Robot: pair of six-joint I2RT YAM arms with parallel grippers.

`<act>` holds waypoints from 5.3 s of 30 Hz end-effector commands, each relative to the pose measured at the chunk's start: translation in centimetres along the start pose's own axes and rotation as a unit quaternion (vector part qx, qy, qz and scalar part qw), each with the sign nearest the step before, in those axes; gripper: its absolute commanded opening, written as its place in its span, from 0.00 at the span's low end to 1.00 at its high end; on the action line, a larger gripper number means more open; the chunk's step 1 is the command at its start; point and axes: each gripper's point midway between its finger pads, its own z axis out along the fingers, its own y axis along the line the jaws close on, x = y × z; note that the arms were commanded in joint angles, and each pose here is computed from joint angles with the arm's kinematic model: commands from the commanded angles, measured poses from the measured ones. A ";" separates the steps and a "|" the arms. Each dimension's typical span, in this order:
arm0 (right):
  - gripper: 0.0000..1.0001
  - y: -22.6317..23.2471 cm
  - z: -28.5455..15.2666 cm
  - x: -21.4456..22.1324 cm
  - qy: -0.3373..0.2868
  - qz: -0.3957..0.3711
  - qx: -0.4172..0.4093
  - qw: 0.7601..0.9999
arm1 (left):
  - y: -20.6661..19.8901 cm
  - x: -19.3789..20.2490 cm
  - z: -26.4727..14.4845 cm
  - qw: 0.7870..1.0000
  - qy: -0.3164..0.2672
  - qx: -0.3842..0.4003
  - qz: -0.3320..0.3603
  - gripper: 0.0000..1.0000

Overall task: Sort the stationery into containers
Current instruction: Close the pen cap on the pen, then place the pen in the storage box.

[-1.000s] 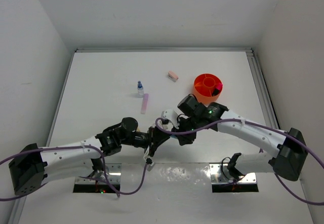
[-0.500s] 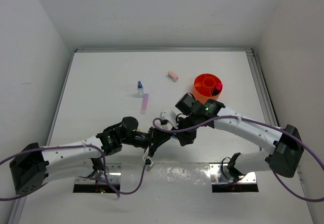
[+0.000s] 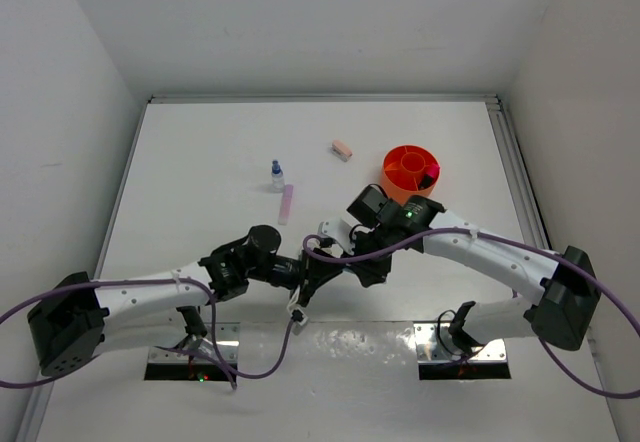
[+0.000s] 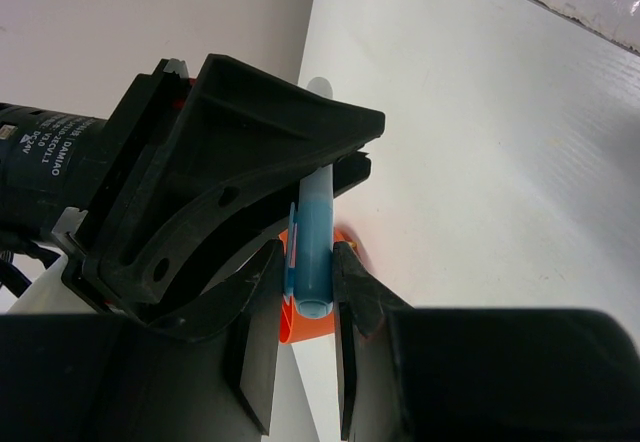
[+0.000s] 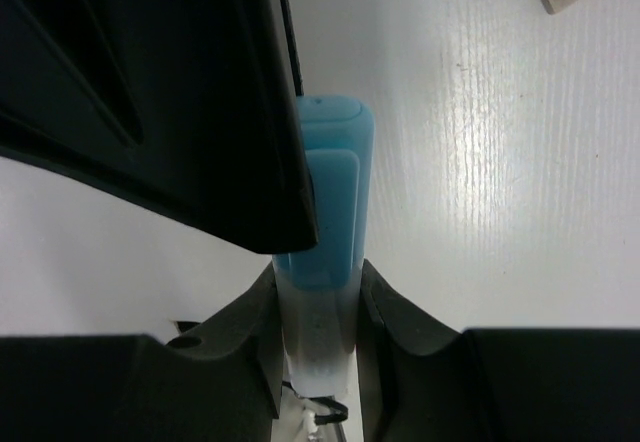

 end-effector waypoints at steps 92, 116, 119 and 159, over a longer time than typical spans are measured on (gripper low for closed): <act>0.00 -6.2 -18.8 -18.2 -0.593 0.201 0.301 0.720 | 16.9 4.3 -6.7 0.626 0.017 -0.442 -0.643 0.48; 0.00 -6.2 -16.2 -17.1 -0.592 0.239 0.270 0.721 | 17.1 5.1 -7.3 0.636 0.020 -0.455 -0.623 0.46; 0.00 -6.1 -15.8 -17.1 -0.590 0.241 0.267 0.723 | 17.3 4.7 -7.1 0.651 0.014 -0.447 -0.613 0.44; 0.00 -5.2 -14.4 -16.2 -0.596 0.272 0.245 0.715 | 17.1 3.8 -7.4 0.670 0.010 -0.434 -0.602 0.00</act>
